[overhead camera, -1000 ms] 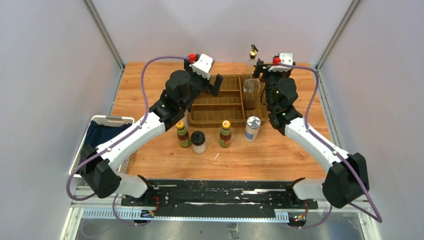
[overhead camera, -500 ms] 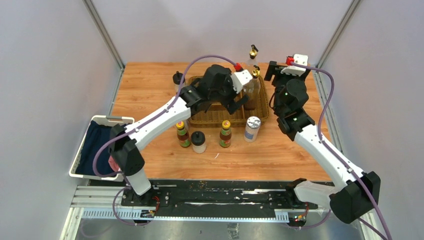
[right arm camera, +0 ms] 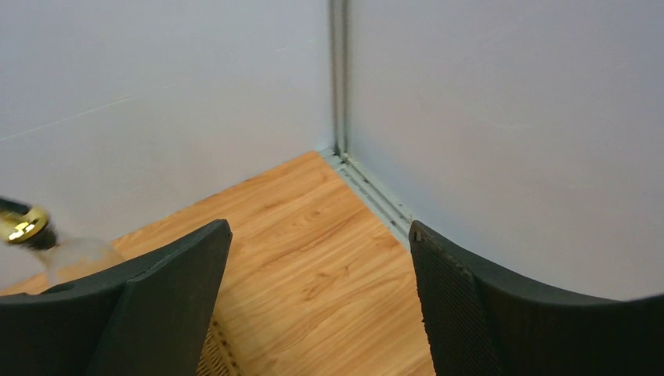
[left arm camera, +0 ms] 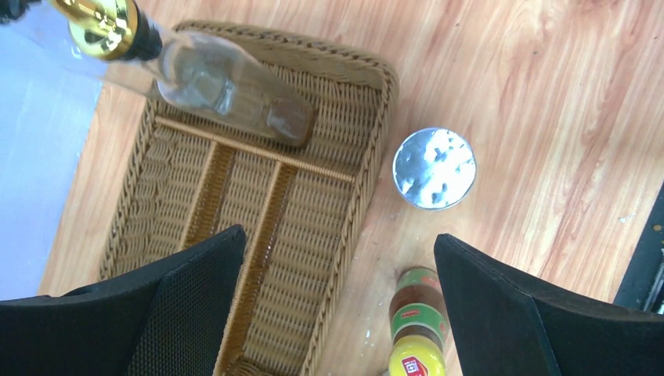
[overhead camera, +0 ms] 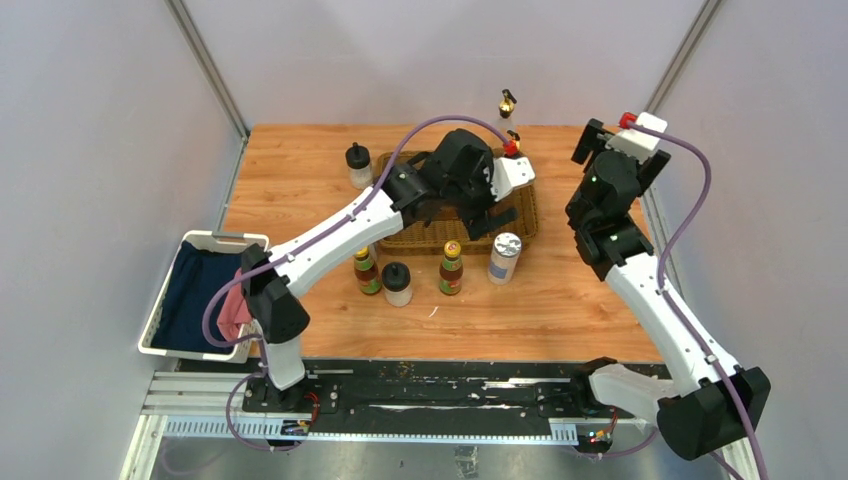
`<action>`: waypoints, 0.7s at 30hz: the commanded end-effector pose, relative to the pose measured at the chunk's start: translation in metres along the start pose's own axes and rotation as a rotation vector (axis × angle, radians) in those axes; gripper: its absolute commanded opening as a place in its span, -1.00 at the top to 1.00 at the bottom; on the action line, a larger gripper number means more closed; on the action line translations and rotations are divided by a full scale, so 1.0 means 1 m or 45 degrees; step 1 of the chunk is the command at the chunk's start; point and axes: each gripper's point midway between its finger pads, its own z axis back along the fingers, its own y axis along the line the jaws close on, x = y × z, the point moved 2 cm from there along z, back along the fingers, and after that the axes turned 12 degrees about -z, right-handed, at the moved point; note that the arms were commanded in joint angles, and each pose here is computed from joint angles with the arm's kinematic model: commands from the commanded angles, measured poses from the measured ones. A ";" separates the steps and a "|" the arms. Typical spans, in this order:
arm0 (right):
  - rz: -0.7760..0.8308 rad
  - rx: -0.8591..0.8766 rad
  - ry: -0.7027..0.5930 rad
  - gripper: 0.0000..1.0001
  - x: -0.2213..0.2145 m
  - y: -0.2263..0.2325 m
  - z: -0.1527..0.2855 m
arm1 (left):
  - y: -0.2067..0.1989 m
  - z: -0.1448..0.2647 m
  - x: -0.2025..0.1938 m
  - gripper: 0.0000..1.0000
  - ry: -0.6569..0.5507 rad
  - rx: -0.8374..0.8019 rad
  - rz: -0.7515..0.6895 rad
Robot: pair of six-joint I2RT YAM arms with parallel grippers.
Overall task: Organize the condiment bottles
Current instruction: Pick up the bottle from the center of the board.
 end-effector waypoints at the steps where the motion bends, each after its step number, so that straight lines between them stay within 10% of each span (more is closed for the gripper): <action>1: -0.077 -0.243 -0.055 -0.79 0.023 -0.040 -0.004 | -0.016 -0.003 0.005 -1.00 0.044 -0.103 -0.067; 21: -0.108 -0.492 -0.011 -0.86 0.005 -0.099 -0.037 | -0.064 -0.029 0.002 -1.00 0.167 -0.314 -0.137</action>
